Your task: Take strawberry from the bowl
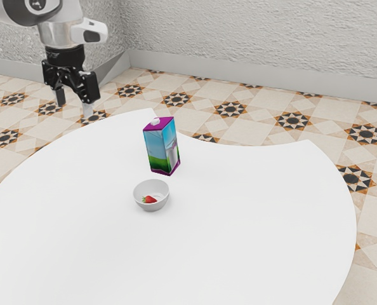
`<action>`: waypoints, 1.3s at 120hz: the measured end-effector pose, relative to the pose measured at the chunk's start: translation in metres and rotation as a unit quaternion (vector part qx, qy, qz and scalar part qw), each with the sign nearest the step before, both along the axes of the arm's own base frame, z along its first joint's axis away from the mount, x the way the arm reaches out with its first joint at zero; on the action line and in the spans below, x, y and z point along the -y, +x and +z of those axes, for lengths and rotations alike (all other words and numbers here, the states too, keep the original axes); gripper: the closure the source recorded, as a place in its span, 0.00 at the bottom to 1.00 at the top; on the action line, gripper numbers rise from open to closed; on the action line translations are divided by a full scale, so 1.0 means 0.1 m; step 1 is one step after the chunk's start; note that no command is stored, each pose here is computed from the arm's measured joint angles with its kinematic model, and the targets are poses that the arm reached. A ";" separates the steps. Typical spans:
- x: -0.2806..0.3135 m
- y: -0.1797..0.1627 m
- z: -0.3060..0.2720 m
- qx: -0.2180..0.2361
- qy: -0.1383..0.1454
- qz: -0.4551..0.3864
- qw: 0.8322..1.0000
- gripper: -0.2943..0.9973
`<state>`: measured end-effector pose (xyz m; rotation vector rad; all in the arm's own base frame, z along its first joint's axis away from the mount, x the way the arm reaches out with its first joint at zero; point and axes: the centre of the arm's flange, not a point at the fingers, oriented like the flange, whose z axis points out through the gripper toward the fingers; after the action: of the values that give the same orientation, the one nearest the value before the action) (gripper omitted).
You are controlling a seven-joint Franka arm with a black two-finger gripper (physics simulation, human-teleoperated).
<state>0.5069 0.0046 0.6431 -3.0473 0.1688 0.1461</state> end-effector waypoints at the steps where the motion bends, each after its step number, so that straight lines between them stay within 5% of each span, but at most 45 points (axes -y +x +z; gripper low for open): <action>1: 0.00 0.00 0.00 0.000 0.000 0.001 1.000 0.23; 19: 0.02 0.13 -0.14 -0.006 0.006 0.009 1.000 0.23; 64: 0.51 0.94 -1.57 -0.064 -0.001 -0.021 0.998 0.23; 156: 0.49 0.92 -2.32 -0.046 0.021 -0.259 0.964 0.23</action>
<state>0.5993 -0.0448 0.4108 -2.8346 0.9390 0.2472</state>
